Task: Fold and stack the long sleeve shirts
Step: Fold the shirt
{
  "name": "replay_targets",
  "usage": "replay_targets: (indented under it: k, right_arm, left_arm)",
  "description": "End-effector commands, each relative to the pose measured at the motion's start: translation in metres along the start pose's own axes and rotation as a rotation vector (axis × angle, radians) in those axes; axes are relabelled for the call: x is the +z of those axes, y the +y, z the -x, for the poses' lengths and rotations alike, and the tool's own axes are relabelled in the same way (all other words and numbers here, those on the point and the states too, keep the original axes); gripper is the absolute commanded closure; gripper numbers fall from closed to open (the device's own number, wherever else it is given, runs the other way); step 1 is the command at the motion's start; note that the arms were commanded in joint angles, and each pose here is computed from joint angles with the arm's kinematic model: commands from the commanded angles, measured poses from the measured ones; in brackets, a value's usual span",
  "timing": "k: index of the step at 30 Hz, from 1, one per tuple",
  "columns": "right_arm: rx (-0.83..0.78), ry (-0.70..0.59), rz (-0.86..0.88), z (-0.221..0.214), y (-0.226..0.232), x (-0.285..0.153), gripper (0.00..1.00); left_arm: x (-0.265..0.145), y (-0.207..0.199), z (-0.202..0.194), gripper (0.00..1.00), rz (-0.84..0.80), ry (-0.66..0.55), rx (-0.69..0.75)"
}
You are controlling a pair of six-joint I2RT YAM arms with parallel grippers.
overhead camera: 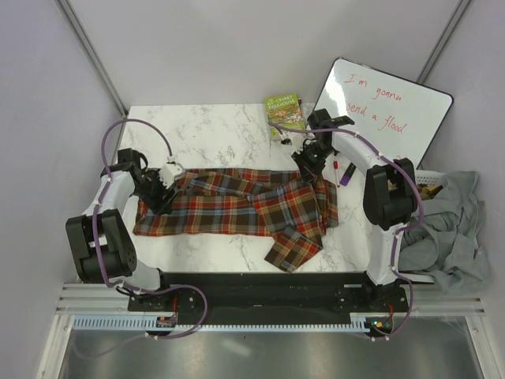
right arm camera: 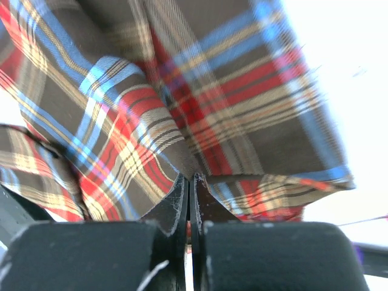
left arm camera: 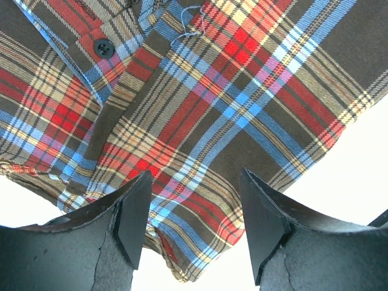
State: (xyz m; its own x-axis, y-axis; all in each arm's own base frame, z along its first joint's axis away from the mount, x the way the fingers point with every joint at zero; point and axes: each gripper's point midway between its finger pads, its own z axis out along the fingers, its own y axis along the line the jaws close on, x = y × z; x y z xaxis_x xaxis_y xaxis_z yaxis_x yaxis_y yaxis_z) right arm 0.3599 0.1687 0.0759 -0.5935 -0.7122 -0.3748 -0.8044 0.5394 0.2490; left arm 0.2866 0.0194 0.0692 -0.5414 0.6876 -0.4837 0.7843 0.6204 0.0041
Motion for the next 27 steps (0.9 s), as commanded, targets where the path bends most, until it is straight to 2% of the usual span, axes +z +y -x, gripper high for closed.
replay_targets:
  k: [1,7,8,9,11,16,17,18,19,20,24,27]
  right_arm:
    - [-0.002,-0.052,0.011,0.026,-0.004,-0.008,1.00]
    - [0.019,0.033,-0.007,0.002,-0.017,0.020,1.00]
    - [0.037,0.057,-0.018,-0.008,-0.019,0.026,0.88]
    - [0.036,0.050,-0.033,-0.008,-0.022,0.026,0.86]
    - [0.042,0.048,-0.070,-0.008,-0.027,0.025,0.76]
    - [0.049,0.055,-0.123,-0.011,-0.036,0.016,0.74]
    - [0.052,0.071,-0.141,-0.015,-0.038,0.015,0.68]
    - [0.057,0.087,-0.142,-0.021,-0.037,0.017,0.53]
    - [0.058,0.093,-0.148,-0.023,-0.038,0.016,0.42]
    - [0.056,0.088,-0.150,-0.024,-0.037,0.015,0.36]
    - [0.069,0.036,-0.144,-0.020,-0.023,-0.005,0.37]
    - [0.076,-0.027,-0.137,-0.014,-0.011,-0.027,0.36]
  left_arm:
    - [-0.003,0.011,0.011,0.33,0.008,-0.033,-0.037]
    - [0.004,0.015,0.006,0.33,0.006,-0.013,-0.053]
    - [0.007,0.015,0.001,0.33,0.003,0.002,-0.062]
    - [0.010,0.016,-0.002,0.33,0.005,0.007,-0.074]
    - [0.015,0.017,-0.010,0.34,0.006,0.028,-0.093]
    - [0.030,0.025,-0.043,0.35,0.051,0.108,-0.112]
    - [0.032,0.027,-0.049,0.36,0.063,0.126,-0.099]
    - [0.035,0.028,-0.055,0.36,0.074,0.142,-0.095]
    - [0.038,0.030,-0.067,0.36,0.094,0.171,-0.093]
    - [0.040,0.029,-0.072,0.36,0.097,0.184,-0.079]
    - [0.039,0.030,-0.081,0.37,0.112,0.200,-0.083]
    - [0.013,0.021,-0.036,0.35,0.075,0.023,-0.038]
